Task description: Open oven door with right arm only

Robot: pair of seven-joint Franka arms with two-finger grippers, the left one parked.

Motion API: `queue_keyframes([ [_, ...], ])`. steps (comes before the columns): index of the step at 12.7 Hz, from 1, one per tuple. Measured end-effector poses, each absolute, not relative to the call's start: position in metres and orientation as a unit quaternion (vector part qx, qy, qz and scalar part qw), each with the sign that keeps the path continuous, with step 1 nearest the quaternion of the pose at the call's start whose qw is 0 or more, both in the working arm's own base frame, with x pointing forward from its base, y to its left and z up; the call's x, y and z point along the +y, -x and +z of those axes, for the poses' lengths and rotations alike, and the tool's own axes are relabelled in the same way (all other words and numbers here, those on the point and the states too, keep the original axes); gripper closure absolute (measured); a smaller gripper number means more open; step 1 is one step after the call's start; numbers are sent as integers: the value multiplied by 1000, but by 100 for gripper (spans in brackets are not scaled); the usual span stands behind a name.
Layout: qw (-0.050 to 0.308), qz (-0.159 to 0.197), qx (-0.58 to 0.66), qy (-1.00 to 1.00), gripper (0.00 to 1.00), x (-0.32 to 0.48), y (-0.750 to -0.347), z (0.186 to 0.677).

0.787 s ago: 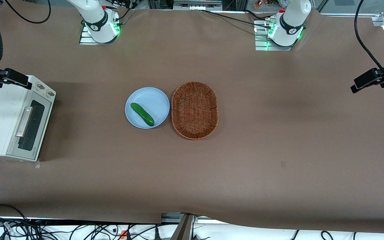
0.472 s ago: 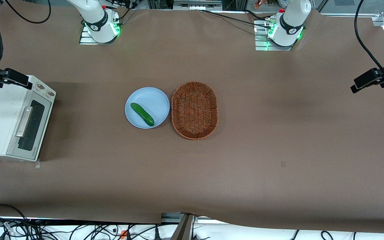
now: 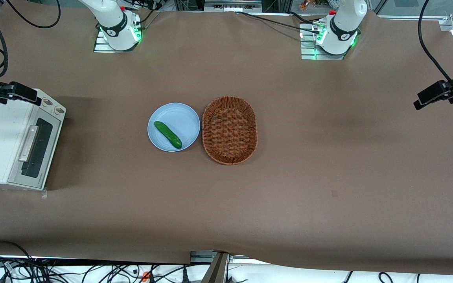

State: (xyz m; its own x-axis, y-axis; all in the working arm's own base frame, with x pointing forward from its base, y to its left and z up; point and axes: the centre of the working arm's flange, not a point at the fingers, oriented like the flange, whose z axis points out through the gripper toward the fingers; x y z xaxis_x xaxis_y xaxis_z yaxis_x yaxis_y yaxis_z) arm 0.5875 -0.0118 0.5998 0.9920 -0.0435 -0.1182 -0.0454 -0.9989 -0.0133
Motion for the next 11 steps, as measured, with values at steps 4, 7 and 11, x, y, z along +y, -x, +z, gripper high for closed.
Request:
queue_keyframes([
  [4,8,80,20,997,0,-11,-585,593],
  [7,8,101,18,995,0,-8,-585,582],
  [11,6,129,11,992,0,1,-589,560],
])
